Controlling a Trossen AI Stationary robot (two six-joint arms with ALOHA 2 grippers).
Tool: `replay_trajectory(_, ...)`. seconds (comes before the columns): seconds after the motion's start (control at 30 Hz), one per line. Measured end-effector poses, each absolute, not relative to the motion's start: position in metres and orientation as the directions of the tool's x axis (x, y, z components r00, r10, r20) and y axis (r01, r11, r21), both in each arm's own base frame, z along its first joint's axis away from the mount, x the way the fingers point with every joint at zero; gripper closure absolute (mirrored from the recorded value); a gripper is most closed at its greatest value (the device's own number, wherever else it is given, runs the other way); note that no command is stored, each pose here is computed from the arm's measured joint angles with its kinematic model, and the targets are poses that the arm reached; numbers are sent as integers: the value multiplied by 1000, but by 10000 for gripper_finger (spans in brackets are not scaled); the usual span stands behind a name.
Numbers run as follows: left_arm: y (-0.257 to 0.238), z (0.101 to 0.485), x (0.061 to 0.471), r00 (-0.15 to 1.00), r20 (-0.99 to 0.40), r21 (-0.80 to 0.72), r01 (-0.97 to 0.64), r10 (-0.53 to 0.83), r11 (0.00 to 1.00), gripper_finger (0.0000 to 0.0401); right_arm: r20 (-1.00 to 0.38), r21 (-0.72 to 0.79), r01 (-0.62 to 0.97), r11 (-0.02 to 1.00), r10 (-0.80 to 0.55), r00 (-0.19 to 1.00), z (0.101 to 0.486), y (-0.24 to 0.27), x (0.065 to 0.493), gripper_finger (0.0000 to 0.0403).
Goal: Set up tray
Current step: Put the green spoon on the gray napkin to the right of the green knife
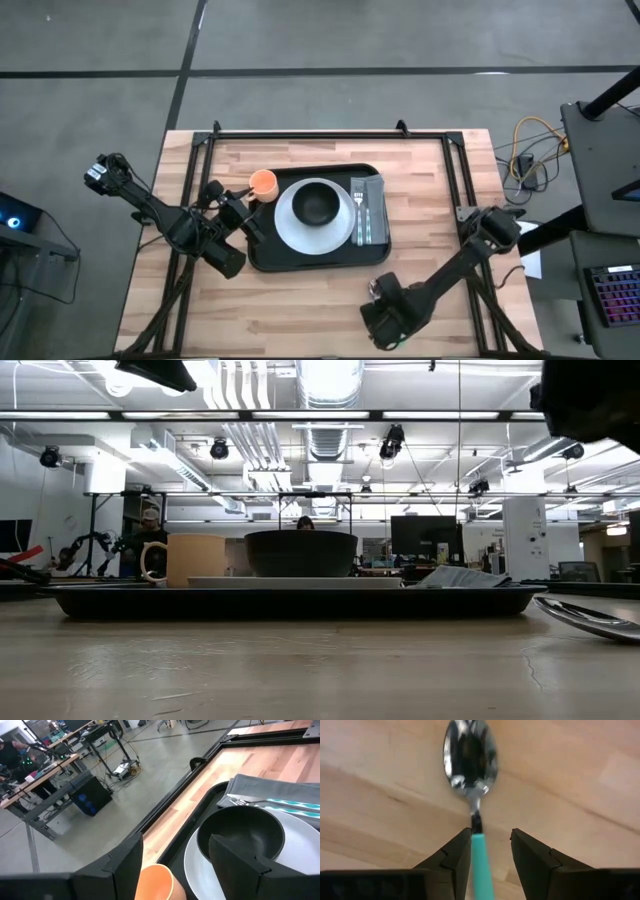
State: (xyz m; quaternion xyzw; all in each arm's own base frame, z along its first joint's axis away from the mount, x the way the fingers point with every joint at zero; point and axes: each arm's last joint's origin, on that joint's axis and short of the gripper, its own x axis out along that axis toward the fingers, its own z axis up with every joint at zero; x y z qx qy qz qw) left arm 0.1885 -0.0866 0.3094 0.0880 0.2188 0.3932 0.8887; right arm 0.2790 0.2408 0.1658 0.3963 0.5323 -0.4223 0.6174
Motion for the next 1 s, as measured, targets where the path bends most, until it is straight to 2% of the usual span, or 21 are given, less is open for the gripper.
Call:
replay_trajectory(0.2,-87,310,189,596,-319,327,-661,737,676,193,-992,90,935,344,-55,116,154,247,288,273)
replay_trajectory(0.37,-87,310,189,596,-320,327,-660,737,676,193,-998,23,933,359,-44,41,141,246,290,277)
replay_trajectory(0.53,-87,309,189,596,-333,325,-655,731,682,193,-999,8,930,367,-31,21,137,245,292,296)
replay_trajectory(0.7,-87,309,189,597,-338,325,-652,728,685,193,-999,-1,925,379,-32,12,143,244,291,372)
replay_trajectory(0.9,-87,309,189,597,-339,326,-651,727,686,194,-996,-58,932,358,-87,-29,166,232,298,379)
replay_trajectory(1.0,-87,309,189,597,-340,325,-651,727,686,194,-986,-100,935,340,-159,-48,187,219,303,380)
